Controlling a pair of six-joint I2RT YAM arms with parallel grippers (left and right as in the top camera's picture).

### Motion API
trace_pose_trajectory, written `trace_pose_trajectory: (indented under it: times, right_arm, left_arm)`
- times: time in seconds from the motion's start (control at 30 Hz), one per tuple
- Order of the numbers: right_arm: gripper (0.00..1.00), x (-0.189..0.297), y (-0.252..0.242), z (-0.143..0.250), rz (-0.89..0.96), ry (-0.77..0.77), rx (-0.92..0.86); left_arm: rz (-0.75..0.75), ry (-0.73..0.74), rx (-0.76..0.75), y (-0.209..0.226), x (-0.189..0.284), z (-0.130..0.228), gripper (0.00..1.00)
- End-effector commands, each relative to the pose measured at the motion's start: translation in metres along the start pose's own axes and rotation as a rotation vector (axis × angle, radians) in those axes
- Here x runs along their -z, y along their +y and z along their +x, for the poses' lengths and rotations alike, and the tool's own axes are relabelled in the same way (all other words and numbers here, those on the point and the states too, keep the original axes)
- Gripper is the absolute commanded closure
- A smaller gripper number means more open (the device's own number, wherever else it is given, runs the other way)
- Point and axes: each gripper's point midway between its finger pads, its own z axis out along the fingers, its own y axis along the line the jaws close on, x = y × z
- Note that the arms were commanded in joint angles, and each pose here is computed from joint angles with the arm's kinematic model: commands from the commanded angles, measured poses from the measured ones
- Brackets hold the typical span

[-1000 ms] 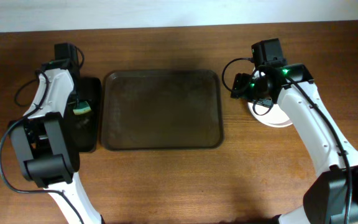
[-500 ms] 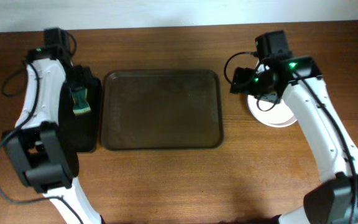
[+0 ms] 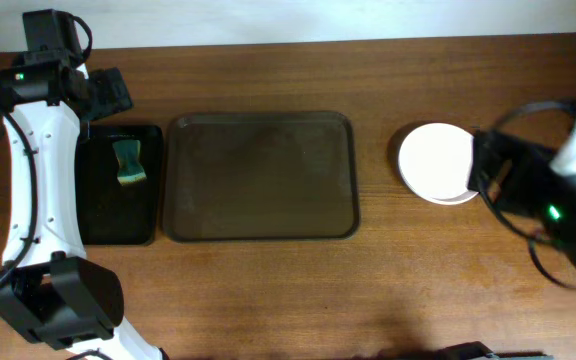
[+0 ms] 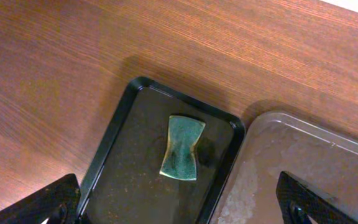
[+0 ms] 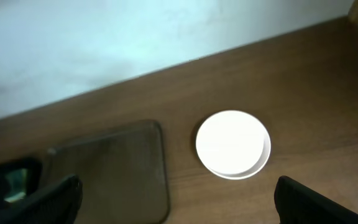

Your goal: Clean dirty plates on tray and stack at the side

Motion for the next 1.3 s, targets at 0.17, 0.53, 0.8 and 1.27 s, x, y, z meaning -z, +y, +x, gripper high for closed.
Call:
trace_pose_trajectory:
  times: [0.17, 0.53, 0.8, 1.27]
  right_arm:
    - [0.02, 0.030, -0.008, 0.000, -0.006, -0.065, 0.002]
    - [0.02, 0.005, -0.037, 0.011, 0.097, -0.134, -0.037]
    - [0.02, -0.040, -0.056, 0.074, 0.016, -0.369, 0.109]
    - [0.02, -0.106, -0.070, 0.165, -0.082, -0.583, 0.193]
  left_arm:
    - [0.005, 0.007, -0.010, -0.001, -0.002, 0.001, 0.01]
    - [0.005, 0.007, -0.010, -0.001, -0.002, 0.001, 0.01]
    - [0.005, 0.007, -0.009, -0.001, -0.003, 0.001, 0.01]
    - [0.005, 0.007, -0.009, -0.001, -0.003, 0.001, 0.01]
